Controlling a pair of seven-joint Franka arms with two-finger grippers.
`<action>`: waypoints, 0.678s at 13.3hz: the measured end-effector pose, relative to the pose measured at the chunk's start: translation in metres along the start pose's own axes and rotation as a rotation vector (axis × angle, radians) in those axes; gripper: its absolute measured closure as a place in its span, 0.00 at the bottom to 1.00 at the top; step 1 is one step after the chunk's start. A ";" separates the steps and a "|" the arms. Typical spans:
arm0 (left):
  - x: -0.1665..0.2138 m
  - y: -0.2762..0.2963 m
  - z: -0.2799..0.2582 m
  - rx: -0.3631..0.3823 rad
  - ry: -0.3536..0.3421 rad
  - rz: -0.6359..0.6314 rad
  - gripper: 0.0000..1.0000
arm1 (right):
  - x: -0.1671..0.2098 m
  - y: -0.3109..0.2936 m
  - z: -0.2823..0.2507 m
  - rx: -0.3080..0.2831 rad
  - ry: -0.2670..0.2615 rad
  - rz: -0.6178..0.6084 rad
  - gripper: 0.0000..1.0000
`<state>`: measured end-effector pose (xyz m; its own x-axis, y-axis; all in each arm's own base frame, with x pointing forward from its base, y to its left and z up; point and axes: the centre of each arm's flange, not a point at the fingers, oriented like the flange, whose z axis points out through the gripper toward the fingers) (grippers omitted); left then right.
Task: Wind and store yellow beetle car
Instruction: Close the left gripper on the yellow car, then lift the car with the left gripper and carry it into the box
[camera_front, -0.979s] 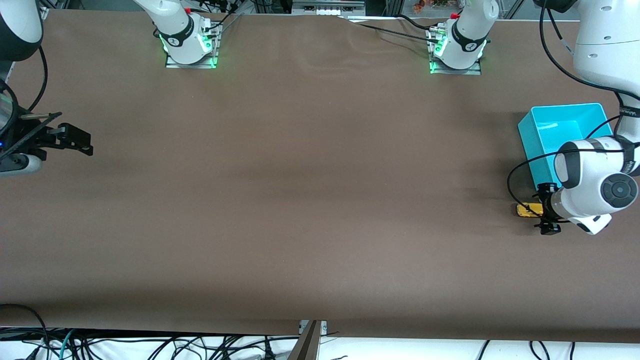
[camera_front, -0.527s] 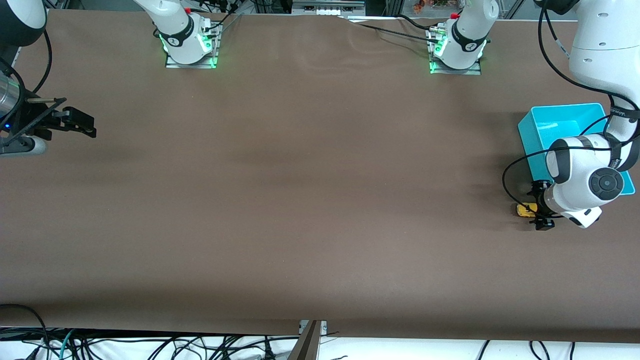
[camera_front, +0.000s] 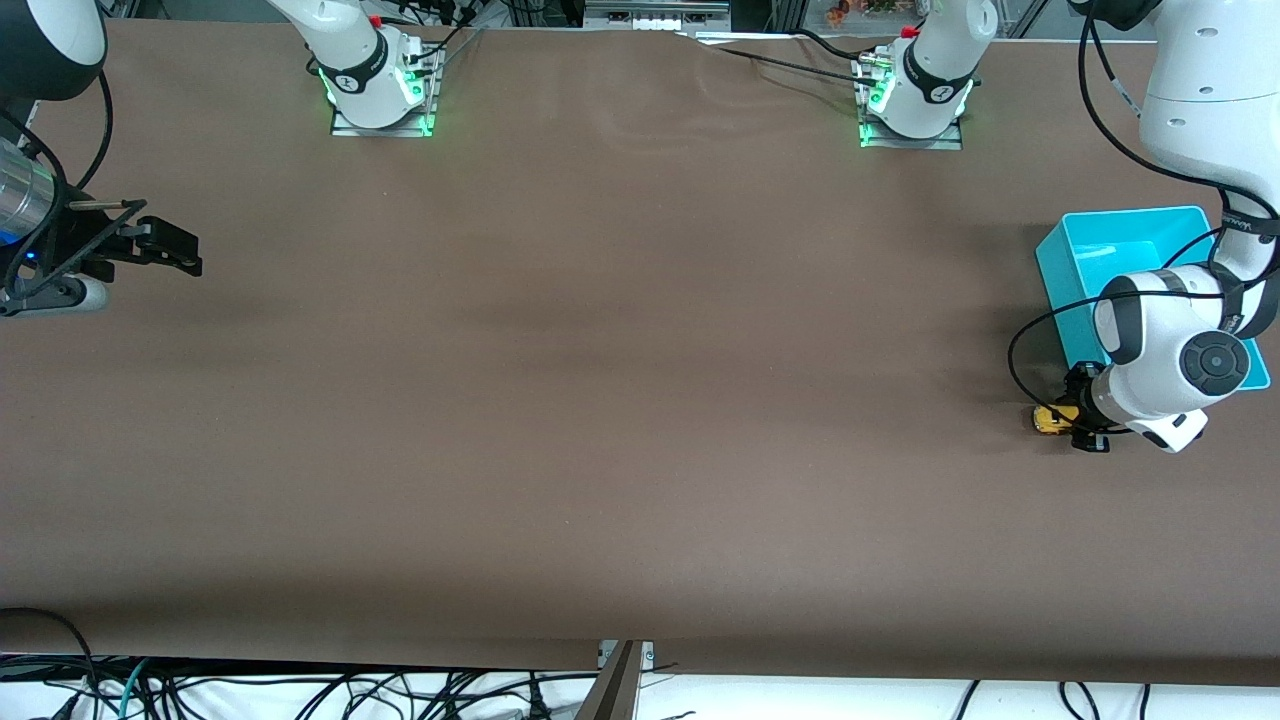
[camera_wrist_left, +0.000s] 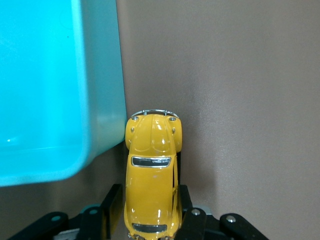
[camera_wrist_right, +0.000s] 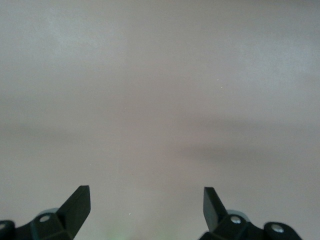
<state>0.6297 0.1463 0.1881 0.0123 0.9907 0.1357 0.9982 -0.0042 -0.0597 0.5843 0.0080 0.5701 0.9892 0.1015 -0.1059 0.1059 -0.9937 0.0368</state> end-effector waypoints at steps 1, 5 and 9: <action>0.000 0.000 -0.001 -0.004 0.001 0.000 0.55 | 0.000 0.000 0.000 0.000 0.001 0.000 0.00; 0.000 0.013 -0.032 -0.026 0.004 -0.031 0.56 | 0.002 0.000 0.001 0.000 0.004 0.000 0.00; -0.014 0.038 -0.115 0.042 -0.023 -0.073 0.56 | 0.003 0.001 0.002 0.000 0.006 0.001 0.00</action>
<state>0.6739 0.1163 0.2976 -0.0625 0.9909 0.1190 0.9931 0.0736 -0.0915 0.5872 0.0072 0.5677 0.9899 0.1007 -0.0997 0.1049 -0.9938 0.0371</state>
